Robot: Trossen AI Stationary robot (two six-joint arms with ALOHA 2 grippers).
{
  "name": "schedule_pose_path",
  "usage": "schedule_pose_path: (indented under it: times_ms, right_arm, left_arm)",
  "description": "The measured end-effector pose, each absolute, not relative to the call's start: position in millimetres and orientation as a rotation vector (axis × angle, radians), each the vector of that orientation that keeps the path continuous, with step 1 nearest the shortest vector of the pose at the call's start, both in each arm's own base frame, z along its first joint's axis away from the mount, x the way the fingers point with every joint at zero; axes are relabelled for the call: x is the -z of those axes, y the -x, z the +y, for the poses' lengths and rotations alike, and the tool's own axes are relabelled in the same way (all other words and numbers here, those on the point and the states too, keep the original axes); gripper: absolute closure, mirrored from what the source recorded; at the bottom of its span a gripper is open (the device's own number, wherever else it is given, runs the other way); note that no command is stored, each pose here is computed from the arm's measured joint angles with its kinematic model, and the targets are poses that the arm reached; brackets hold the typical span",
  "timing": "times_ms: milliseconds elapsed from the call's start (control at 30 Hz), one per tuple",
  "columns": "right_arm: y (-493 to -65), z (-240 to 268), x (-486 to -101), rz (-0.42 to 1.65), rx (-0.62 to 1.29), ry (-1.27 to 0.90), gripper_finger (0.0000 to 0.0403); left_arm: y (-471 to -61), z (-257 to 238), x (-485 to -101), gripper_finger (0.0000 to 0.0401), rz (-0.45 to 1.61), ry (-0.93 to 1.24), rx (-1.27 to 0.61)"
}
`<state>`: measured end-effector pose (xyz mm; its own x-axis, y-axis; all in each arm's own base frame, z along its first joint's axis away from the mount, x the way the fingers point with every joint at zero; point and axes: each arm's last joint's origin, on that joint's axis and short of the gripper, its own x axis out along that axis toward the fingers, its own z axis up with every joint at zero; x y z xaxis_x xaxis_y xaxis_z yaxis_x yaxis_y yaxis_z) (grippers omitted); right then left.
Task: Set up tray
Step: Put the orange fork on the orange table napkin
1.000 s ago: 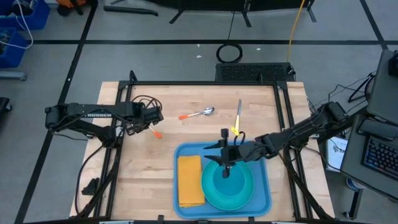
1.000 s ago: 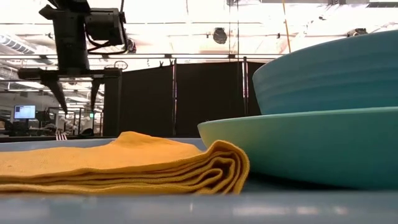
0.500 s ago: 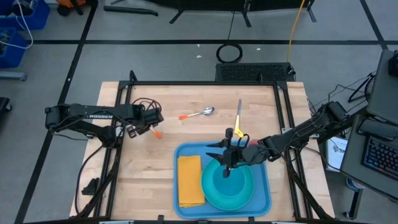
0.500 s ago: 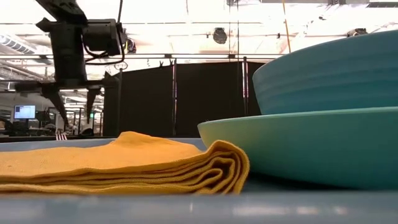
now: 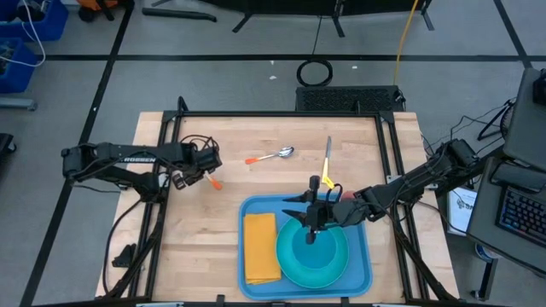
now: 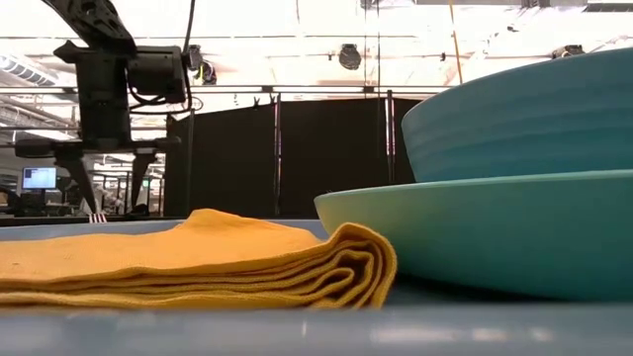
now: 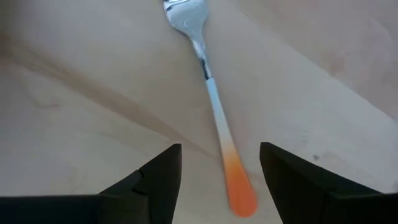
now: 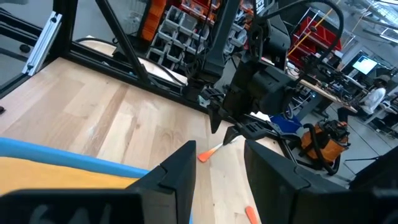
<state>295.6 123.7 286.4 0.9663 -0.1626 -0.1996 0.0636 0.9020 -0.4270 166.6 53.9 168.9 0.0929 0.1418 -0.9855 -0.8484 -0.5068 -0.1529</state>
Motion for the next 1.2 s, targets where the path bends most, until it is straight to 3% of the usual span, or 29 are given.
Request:
schedule_pose_path:
  times_ms: [367,1000,1200]
  right_arm:
    - [-295.7,123.8,-286.5,0.234,0.116,0.431,0.0277]
    - [-295.8,123.7,-286.5,0.234,0.116,0.431,0.0277]
    - [-295.8,123.7,-286.5,0.234,0.116,0.431,0.0277]
  left_arm:
    - [-162.5,60.9,-148.9,0.0218,0.682,1.617,-1.504]
    - [-157.1,65.5,-137.4,0.0223,0.693,1.655,-1.493]
    - [-156.2,65.6,-136.9,0.0286,0.698,1.655,-1.5]
